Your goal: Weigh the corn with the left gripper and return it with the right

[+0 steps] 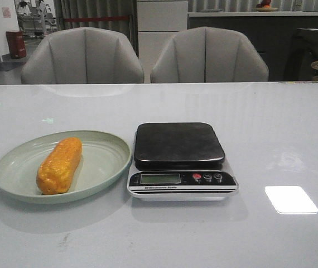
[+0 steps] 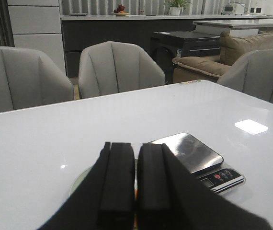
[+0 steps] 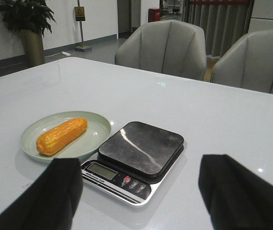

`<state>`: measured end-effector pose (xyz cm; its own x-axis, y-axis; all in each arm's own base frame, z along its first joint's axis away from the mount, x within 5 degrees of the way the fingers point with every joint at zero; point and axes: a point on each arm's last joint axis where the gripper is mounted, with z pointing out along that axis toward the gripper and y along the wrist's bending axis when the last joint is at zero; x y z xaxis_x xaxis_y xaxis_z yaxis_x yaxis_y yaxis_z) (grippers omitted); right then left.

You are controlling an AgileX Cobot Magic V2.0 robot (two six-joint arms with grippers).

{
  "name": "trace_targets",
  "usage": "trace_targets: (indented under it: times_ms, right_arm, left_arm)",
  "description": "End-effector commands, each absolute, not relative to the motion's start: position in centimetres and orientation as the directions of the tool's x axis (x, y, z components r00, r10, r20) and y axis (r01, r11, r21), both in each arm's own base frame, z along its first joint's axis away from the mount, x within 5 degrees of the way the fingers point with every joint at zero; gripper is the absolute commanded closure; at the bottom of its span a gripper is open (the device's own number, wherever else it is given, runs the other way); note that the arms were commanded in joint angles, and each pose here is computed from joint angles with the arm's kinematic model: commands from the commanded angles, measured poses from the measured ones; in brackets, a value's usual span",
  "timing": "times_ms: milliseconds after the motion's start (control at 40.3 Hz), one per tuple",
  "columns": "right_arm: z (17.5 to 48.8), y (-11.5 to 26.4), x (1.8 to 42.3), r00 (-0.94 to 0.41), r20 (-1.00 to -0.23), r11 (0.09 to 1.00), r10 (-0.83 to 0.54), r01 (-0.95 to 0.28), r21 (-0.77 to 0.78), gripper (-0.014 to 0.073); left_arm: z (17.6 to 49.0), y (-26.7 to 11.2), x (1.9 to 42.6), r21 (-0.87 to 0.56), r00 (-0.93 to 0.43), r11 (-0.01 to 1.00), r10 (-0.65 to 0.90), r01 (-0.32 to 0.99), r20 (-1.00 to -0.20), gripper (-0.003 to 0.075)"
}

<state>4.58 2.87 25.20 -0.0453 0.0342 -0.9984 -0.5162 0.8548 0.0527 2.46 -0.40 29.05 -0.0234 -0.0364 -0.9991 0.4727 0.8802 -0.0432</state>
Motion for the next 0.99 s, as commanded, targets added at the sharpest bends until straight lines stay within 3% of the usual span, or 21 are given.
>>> trace_targets:
  times_ms: [0, 124, 248, 795, 969]
  right_arm:
    - [26.93, 2.71, 4.59, 0.069, -0.995, 0.862, 0.078, -0.506, 0.033, 0.0114]
    - [26.89, 2.72, 4.59, 0.065, -0.995, 0.862, 0.076, -0.506, 0.033, 0.0471]
    - [26.88, 2.72, 4.59, 0.063, -0.995, 0.862, 0.076, -0.506, 0.034, 0.0414]
    - [26.88, 2.72, 4.59, 0.063, -0.995, 0.862, 0.076, -0.506, 0.034, 0.0417]
    - [26.88, 2.72, 4.59, 0.063, -0.995, 0.862, 0.076, -0.506, 0.034, 0.0417]
  left_arm:
    - [30.57, -0.12, 1.83, -0.036, 0.083, 0.871, -0.088, 0.490, -0.993, 0.0588]
    - [30.57, -0.12, 1.83, -0.036, 0.083, 0.871, -0.088, 0.490, -0.993, 0.0588]
    - [30.57, -0.12, 1.83, -0.036, 0.083, 0.871, -0.088, 0.490, -0.993, 0.0588]
    - [30.57, -0.12, 1.83, -0.036, 0.083, 0.871, -0.088, 0.490, -0.993, 0.0588]
    - [30.01, -0.23, 2.02, -0.053, 0.065, 0.898, -0.090, 0.437, -0.994, 0.0588]
